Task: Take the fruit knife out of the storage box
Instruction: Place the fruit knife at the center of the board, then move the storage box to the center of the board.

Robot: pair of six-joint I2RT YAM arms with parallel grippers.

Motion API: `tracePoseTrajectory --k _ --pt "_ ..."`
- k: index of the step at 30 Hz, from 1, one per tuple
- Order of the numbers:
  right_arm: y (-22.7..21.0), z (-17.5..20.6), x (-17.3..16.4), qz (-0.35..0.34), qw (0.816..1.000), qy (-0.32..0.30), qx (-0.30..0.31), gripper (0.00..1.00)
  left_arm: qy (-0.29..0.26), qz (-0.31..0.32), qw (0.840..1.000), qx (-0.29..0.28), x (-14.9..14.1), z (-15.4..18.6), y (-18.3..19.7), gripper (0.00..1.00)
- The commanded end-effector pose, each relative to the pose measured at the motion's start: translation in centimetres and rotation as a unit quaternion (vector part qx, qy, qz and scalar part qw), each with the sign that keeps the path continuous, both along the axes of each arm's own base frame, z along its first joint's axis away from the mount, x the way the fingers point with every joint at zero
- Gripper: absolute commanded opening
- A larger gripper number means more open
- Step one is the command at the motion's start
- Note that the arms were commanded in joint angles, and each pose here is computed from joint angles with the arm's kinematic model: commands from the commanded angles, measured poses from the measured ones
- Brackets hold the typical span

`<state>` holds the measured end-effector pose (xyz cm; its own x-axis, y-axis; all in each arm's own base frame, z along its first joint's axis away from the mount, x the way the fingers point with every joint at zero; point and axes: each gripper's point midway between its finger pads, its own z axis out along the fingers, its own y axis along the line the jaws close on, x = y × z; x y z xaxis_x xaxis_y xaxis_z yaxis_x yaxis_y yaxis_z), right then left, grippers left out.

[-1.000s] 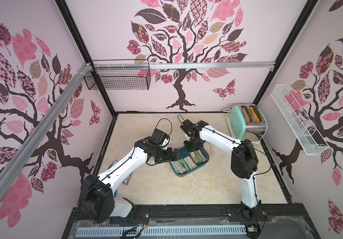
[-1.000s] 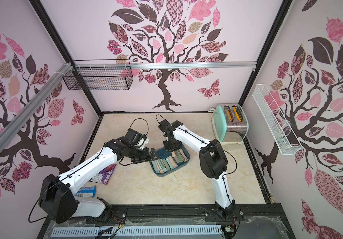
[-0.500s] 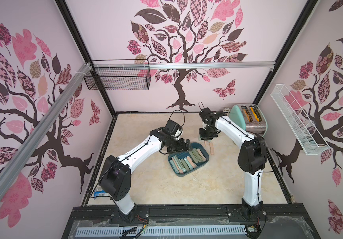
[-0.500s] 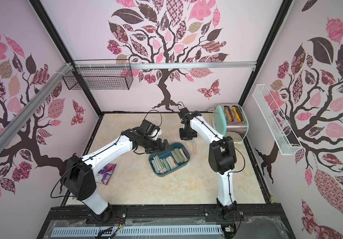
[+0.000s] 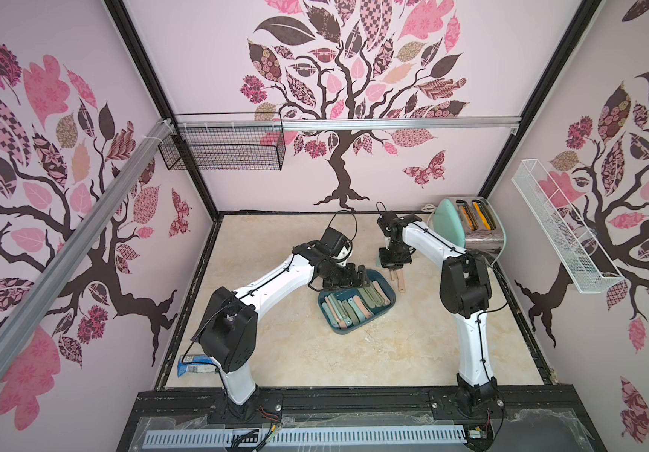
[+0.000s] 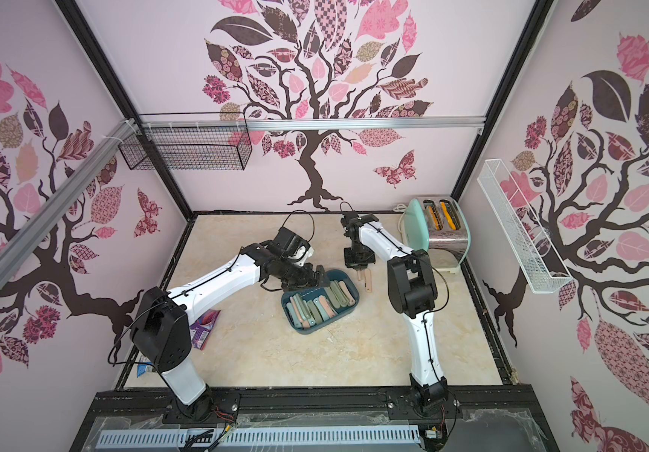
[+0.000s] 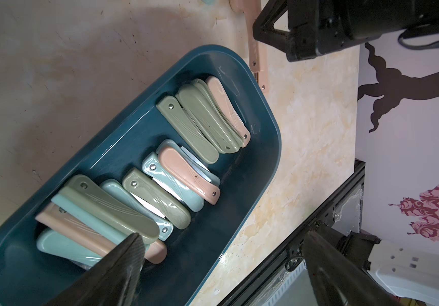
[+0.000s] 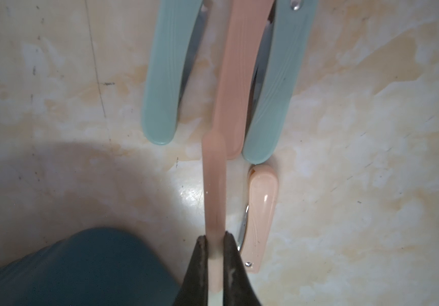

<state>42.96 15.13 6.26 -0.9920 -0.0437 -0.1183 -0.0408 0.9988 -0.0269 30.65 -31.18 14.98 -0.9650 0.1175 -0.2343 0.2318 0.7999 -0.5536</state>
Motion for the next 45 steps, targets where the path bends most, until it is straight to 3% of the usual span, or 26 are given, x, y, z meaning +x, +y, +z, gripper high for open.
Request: tracePoseTrajectory --k 1,10,17,26,45 --pt "-0.5 -0.8 0.1 0.000 1.000 0.000 -0.012 0.07 -0.001 -0.005 1.000 0.000 -0.4 0.0 0.1 0.98" --pt "-1.5 -3.0 -1.0 -0.005 0.999 0.023 -0.030 0.09 0.005 -0.010 1.000 0.010 -1.0 -0.7 0.6 0.98" --pt "-1.7 -1.6 -1.2 -0.010 0.999 0.015 -0.030 0.29 0.006 -0.013 1.000 0.012 -1.3 -0.8 0.8 0.98" --pt "-1.1 1.7 -1.9 -0.017 1.000 -0.001 -0.005 0.30 0.000 -0.012 1.000 0.018 -1.9 -0.4 1.7 0.98" --pt "4.4 -0.5 -6.8 0.029 0.998 0.043 0.042 0.30 0.008 0.008 0.999 0.030 -4.4 -1.1 4.5 0.98"
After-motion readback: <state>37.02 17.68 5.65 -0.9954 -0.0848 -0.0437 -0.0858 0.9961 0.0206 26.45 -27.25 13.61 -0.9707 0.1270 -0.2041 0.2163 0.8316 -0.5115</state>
